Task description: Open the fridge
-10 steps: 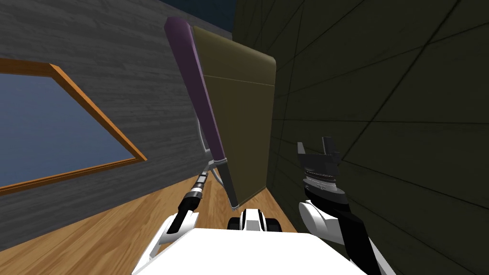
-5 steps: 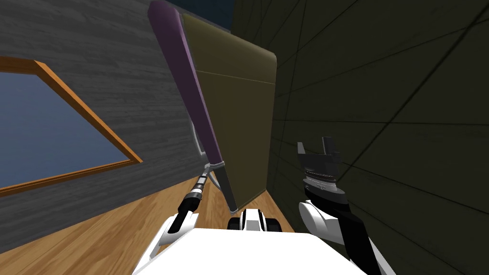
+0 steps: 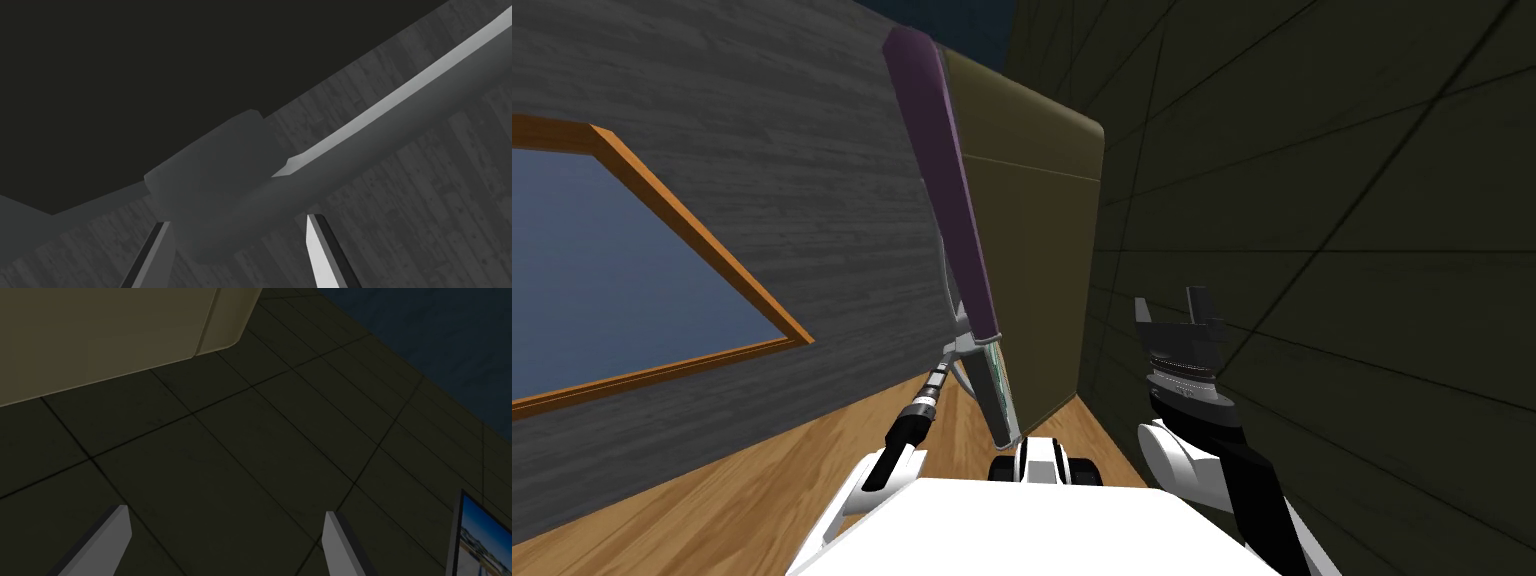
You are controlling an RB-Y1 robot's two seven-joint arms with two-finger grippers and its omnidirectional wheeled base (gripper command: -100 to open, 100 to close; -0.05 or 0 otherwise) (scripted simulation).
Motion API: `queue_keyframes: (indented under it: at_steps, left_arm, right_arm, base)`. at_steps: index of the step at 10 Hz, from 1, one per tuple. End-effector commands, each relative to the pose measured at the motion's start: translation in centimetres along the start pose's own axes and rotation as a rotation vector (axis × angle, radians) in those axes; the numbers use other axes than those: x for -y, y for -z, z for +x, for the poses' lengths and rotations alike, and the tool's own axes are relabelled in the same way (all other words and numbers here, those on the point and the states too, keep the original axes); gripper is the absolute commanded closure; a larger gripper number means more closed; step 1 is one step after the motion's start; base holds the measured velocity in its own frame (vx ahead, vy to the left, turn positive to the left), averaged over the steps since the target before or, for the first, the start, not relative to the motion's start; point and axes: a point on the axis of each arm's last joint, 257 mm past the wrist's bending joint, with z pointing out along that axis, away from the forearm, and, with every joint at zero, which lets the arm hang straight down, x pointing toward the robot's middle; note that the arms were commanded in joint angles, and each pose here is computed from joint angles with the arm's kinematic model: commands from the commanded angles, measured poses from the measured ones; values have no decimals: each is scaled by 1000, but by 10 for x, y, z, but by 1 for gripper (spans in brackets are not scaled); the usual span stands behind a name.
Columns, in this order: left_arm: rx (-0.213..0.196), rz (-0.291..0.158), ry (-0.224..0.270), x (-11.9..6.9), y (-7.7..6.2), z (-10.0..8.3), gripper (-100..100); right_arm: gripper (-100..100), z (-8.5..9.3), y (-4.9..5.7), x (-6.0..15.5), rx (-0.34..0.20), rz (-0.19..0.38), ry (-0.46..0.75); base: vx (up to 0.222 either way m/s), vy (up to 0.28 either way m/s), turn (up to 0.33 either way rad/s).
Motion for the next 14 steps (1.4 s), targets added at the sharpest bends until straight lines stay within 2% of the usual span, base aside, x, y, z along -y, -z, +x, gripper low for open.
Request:
queue_keyframes:
  at_steps: [1, 2, 4, 5, 7, 8, 9, 12, 13, 14]
  left_arm:
    - [-35, 45, 4, 16, -3, 7, 100]
    - [-35, 45, 4, 16, -3, 7, 100]
    - [-75, 71, 3, 23, -3, 16, 100]
    - [-75, 71, 3, 23, -3, 16, 100]
    - [-116, 94, 3, 29, -2, 25, 100]
    - [-116, 94, 3, 29, -2, 25, 100]
    - [-137, 104, 4, 32, -1, 29, 100]
    - [-158, 114, 4, 35, 0, 34, 100]
    - [-157, 101, 0, 30, 1, 34, 100]
    - [-175, 115, -2, 34, 2, 39, 100]
  right_arm:
    - [0, 0, 0, 0, 0, 0, 0]
    - [0, 0, 0, 0, 0, 0, 0]
    - [0, 0, 0, 0, 0, 0, 0]
    - [0, 0, 0, 0, 0, 0, 0]
    - [0, 0, 0, 0, 0, 0, 0]
    - [0, 0, 0, 0, 0, 0, 0]
    - [0, 0, 0, 0, 0, 0, 0]
    - [0, 0, 0, 0, 0, 0, 0]
    - [0, 0, 0, 0, 0, 0, 0]
    - [0, 0, 0, 0, 0, 0, 0]
  base:
    - [-77, 301, -120]
    - [-107, 328, -95]
    - [-86, 342, -129]
    - [-102, 314, -60]
    - [-55, 322, -125]
    - [-88, 288, -83]
    - [-92, 299, -105]
    - [-66, 247, -82]
    - [-35, 93, 2]
    - [3, 179, -61]
